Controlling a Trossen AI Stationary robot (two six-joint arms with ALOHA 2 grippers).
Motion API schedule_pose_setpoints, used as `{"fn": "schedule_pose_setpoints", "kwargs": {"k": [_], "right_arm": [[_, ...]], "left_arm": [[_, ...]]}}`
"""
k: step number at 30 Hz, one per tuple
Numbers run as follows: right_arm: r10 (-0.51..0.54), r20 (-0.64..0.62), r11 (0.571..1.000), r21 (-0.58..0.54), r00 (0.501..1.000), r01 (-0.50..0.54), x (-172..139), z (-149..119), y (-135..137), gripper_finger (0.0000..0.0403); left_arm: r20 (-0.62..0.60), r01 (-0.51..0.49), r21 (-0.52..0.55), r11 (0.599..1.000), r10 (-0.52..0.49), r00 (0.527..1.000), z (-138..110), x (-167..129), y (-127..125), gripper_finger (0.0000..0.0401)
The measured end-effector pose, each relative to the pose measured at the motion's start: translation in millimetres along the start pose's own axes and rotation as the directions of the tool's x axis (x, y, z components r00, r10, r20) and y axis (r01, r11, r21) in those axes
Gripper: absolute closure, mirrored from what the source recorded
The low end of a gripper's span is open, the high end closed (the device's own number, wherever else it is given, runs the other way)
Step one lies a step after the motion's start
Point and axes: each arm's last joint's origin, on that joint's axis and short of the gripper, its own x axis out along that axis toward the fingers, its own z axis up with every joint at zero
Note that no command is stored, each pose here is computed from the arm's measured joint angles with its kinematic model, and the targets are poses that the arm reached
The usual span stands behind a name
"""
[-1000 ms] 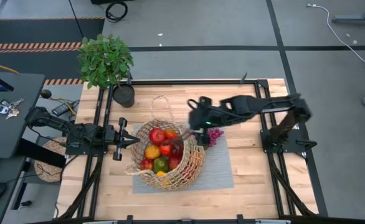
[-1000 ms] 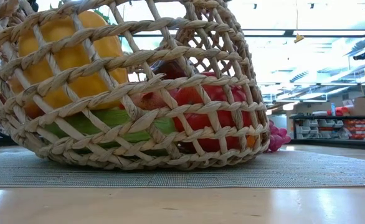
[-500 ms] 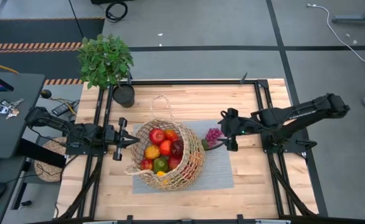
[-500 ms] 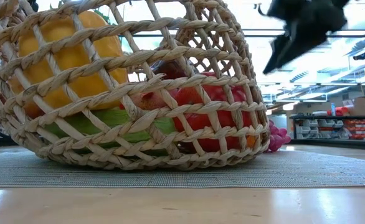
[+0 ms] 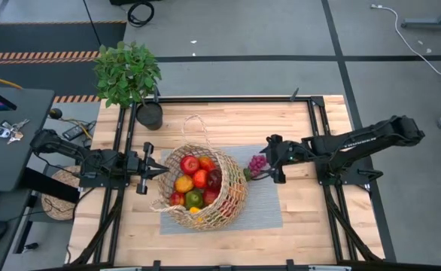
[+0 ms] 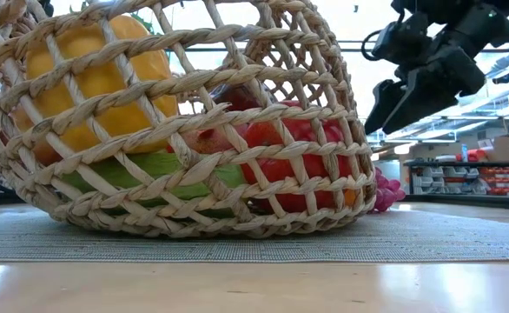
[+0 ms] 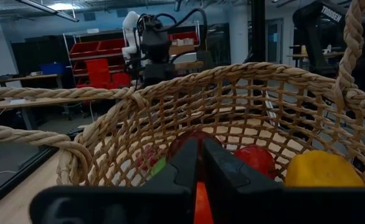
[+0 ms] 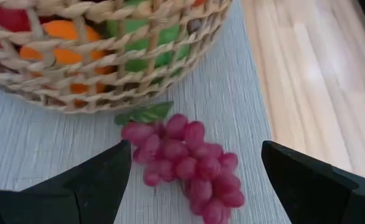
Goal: Build produce basket
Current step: Put the grapes into the brown basket
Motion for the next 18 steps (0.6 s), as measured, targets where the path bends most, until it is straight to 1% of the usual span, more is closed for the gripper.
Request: {"fn": "schedule_pose_setpoints", "kwargs": {"k": [2,6,8,9,12,14,18], "right_arm": [[0.008,0.024,1.000,0.010,1.000,-0.008,3,3,-1,0.0039],[0.089,0.058,0.995,0.034,0.994,-0.091,7,6,1,0.0031],[0.108,0.066,0.993,0.035,0.992,-0.110,9,4,2,0.0029],[0.100,0.097,0.994,0.025,0.990,-0.103,11,3,3,0.0028],[0.049,0.243,0.998,-0.037,0.969,-0.042,17,-4,3,0.0030],[0.038,0.283,0.998,-0.057,0.958,-0.022,20,-10,3,0.0033],[0.080,0.329,0.997,-0.049,0.941,-0.067,22,-19,3,0.0038]], "left_arm": [[0.000,0.000,0.000,1.000,0.000,1.000,0,0,0,0.0373],[0.000,0.000,0.000,1.000,0.000,1.000,0,0,0,0.0367],[0.000,0.000,0.000,1.000,0.000,1.000,0,0,0,0.0365],[0.000,0.000,0.000,1.000,0.000,1.000,0,0,0,0.0365],[0.000,0.000,0.000,1.000,0.000,1.000,0,0,0,0.0368],[0.000,0.000,0.000,1.000,0.000,1.000,0,0,0,0.0371],[0.000,0.000,0.000,1.000,0.000,1.000,0,0,0,0.0373]]}}
